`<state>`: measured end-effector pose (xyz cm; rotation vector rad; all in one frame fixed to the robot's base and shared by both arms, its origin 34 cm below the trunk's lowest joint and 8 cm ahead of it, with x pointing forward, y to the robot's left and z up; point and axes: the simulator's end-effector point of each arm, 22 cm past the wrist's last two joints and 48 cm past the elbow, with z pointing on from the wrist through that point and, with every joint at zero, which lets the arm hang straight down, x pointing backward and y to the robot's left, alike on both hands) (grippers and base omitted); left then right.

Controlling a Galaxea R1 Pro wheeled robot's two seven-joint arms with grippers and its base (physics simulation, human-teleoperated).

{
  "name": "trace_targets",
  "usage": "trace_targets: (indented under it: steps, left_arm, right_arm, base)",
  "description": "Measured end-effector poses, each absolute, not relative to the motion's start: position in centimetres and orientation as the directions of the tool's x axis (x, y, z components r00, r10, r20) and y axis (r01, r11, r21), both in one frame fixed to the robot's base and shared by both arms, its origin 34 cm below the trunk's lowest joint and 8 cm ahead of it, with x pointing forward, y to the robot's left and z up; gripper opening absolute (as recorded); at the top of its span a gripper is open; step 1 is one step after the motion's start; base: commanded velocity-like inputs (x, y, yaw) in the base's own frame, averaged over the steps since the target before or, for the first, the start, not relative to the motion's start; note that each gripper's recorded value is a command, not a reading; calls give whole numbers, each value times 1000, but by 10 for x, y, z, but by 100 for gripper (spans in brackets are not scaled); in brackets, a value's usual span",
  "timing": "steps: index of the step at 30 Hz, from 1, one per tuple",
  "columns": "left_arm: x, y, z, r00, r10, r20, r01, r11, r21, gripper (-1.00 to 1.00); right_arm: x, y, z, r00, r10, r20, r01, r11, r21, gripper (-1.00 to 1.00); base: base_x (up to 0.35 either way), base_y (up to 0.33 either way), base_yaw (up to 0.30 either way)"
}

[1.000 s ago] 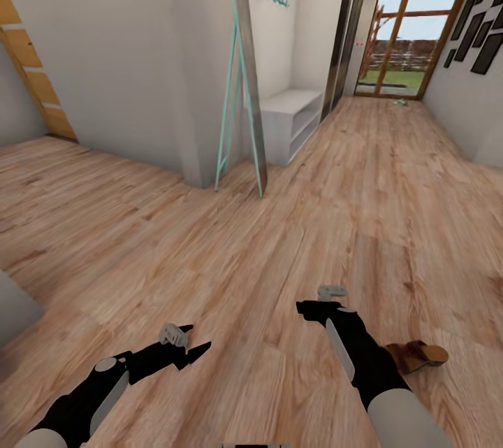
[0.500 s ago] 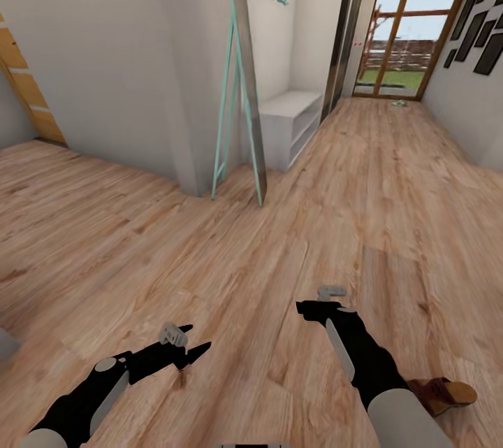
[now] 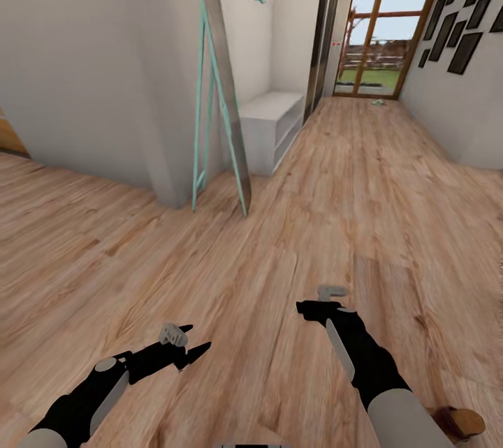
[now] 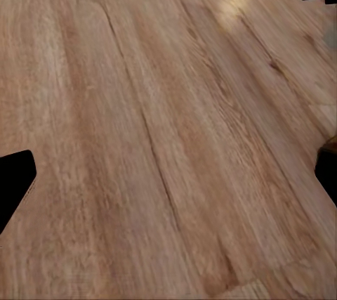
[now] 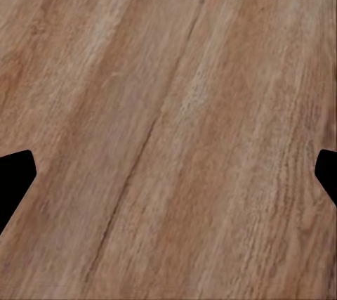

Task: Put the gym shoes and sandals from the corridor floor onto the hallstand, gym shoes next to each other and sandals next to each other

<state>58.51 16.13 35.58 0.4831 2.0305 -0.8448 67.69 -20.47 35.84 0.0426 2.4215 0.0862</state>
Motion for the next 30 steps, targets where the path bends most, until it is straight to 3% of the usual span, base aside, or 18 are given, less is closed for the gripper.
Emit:
trace_targets:
  steps: [14, 30]
  left_arm:
    - [586, 163, 356, -554, 20, -833, 604, 698, -385, 100]
    - [586, 163, 356, -554, 19, -833, 603, 699, -385, 100]
  right_arm:
    - [677, -205, 358, -752, 54, -656, 7, 997, 74, 100]
    - [677, -205, 358, -752, 54, -656, 7, 997, 74, 100]
  base:
    - [346, 5, -252]
    - [345, 90, -26]
